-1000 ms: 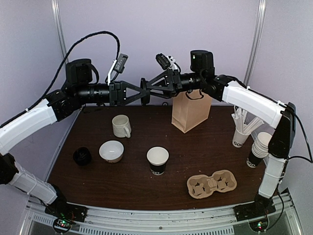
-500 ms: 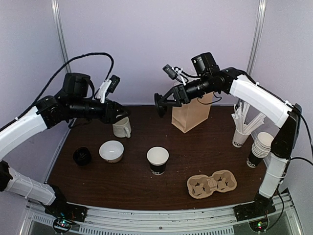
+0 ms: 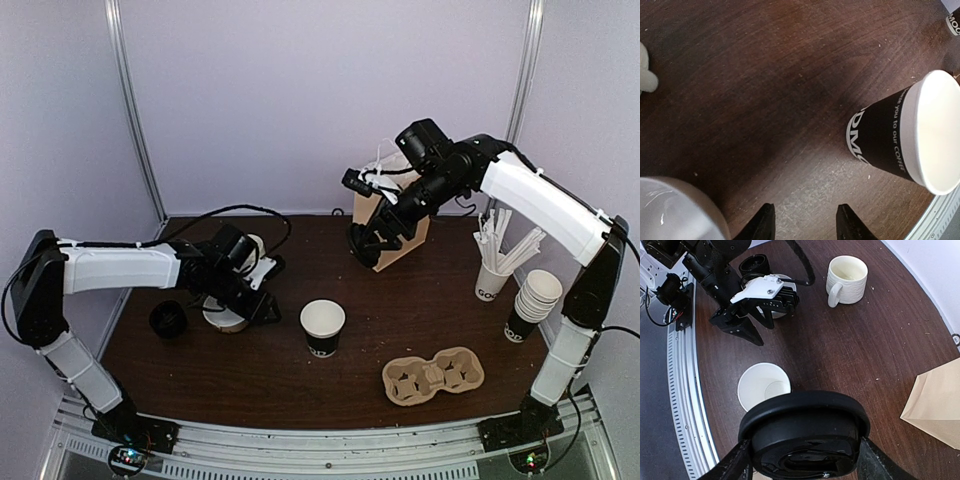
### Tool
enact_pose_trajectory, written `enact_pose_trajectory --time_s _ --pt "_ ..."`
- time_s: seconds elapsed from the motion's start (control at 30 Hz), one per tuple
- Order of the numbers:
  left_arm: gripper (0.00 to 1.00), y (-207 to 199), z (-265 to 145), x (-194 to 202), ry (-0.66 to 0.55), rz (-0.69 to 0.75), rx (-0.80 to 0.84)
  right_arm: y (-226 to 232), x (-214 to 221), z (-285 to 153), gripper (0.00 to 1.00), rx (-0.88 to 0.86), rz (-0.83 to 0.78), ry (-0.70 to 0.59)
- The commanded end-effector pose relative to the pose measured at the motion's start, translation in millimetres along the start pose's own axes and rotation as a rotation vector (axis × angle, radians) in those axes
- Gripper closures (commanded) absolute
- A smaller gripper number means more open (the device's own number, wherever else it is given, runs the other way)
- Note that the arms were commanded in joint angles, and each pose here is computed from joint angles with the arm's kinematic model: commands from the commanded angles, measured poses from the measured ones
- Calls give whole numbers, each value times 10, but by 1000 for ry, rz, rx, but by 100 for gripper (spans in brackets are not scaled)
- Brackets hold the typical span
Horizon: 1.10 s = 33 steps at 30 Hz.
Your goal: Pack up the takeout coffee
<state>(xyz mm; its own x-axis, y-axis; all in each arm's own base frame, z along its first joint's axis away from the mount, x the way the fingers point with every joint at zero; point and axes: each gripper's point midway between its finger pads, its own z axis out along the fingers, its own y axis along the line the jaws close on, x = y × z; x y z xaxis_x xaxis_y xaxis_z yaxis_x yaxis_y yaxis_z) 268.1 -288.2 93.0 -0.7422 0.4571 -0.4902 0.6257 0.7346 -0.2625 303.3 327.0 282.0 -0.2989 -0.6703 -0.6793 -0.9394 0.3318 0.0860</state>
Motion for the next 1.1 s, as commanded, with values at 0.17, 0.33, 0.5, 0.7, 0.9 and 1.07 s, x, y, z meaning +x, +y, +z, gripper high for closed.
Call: enact_pose_trajectory --time_s 0.17,0.33,0.5,0.7,0.9,1.07 --pt "56 -410 381 -228 -45 76 116 115 260 3 32 -1 -36 102" --pt "56 -526 546 -254 -36 76 151 168 361 66 33 -8 -61 159" --pt "56 -624 659 -245 -25 85 179 243 439 116 33 -17 -94 210" --pt "56 -753 727 -233 -17 97 218 328 529 268 33 -29 -138 284" --pt "56 -727 712 -185 -2 84 200 403 617 451 34 -34 -185 367" --pt "55 -502 421 -71 19 75 58 391 650 571 33 12 -253 450"
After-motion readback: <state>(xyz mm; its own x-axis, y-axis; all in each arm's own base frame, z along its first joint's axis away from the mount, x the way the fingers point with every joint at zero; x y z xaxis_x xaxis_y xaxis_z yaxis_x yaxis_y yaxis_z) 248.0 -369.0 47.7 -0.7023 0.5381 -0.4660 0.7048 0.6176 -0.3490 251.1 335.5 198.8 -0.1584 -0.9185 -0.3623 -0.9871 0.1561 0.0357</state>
